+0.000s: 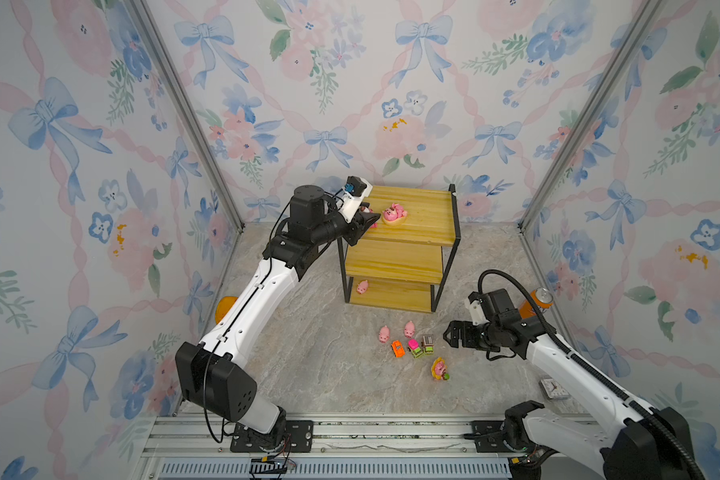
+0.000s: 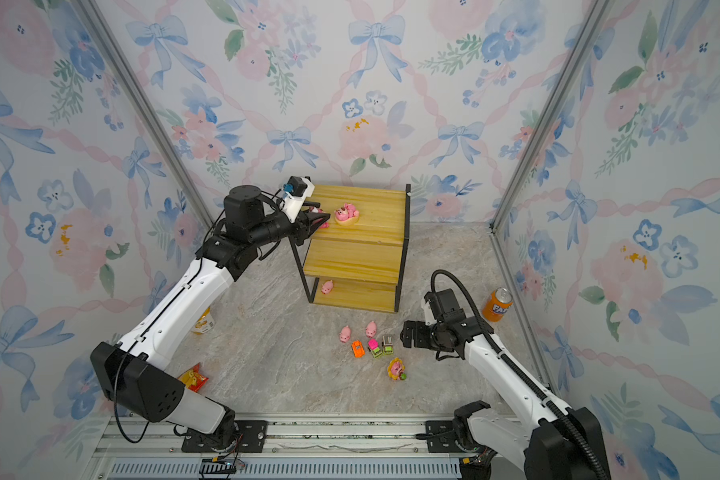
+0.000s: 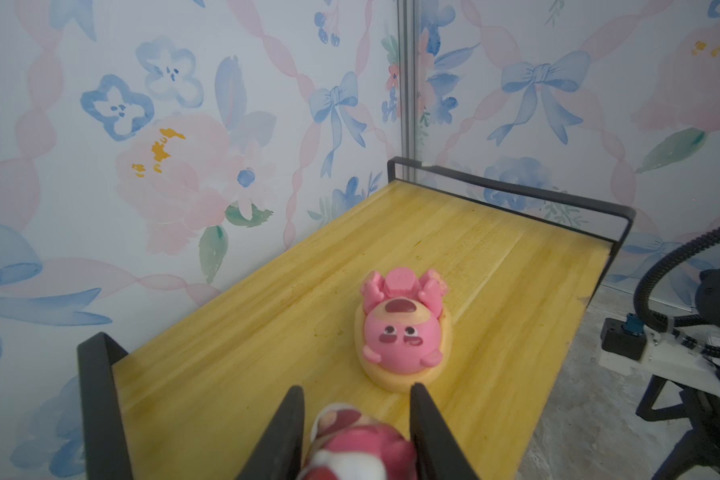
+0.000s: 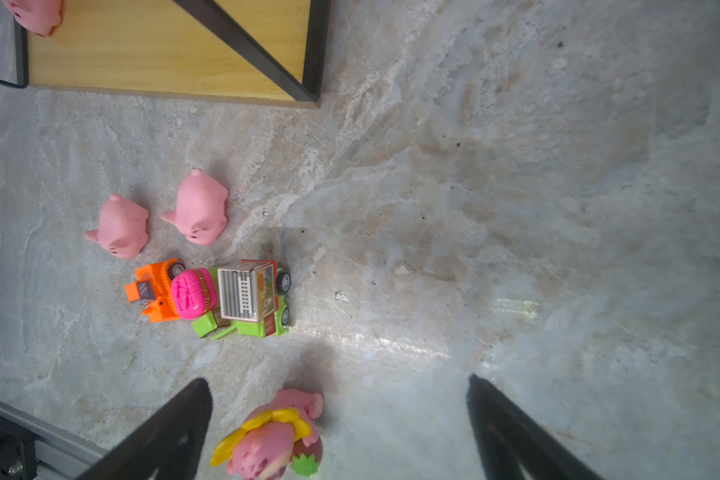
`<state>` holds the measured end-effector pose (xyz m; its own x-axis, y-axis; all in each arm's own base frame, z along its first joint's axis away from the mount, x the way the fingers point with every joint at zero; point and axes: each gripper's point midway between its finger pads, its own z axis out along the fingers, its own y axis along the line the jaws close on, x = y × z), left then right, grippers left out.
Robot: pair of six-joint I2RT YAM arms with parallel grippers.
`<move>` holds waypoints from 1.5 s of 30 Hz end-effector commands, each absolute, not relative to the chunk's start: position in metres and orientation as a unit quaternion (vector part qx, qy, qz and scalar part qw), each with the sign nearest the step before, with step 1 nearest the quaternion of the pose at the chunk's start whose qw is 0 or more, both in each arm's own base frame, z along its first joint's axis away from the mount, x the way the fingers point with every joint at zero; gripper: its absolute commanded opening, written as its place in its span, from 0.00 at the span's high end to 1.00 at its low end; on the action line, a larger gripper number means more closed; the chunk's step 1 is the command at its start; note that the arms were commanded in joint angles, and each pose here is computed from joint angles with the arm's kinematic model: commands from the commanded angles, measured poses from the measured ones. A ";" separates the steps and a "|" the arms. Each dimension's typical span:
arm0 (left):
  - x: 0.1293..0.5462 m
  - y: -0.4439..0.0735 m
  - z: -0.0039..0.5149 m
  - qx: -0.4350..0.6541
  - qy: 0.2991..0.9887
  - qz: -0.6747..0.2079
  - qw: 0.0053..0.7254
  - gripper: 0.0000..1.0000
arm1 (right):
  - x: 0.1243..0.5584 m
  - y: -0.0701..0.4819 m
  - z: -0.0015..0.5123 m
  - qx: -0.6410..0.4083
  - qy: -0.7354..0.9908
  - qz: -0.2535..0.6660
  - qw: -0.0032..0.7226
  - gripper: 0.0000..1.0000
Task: Place and organize the plastic toys onto the shelf
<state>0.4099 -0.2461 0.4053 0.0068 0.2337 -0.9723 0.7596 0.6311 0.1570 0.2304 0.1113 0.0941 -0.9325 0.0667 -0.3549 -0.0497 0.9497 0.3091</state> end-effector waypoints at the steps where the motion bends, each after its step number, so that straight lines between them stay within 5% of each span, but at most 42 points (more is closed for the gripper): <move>1: 0.405 -0.244 0.416 0.386 0.654 -0.225 0.611 0.75 | 0.229 0.108 0.089 0.006 0.972 0.151 0.182 0.02; 45: 0.417 -0.231 0.425 0.431 0.611 -0.269 0.607 0.74 | 0.230 0.104 0.088 0.011 0.973 0.141 0.181 0.02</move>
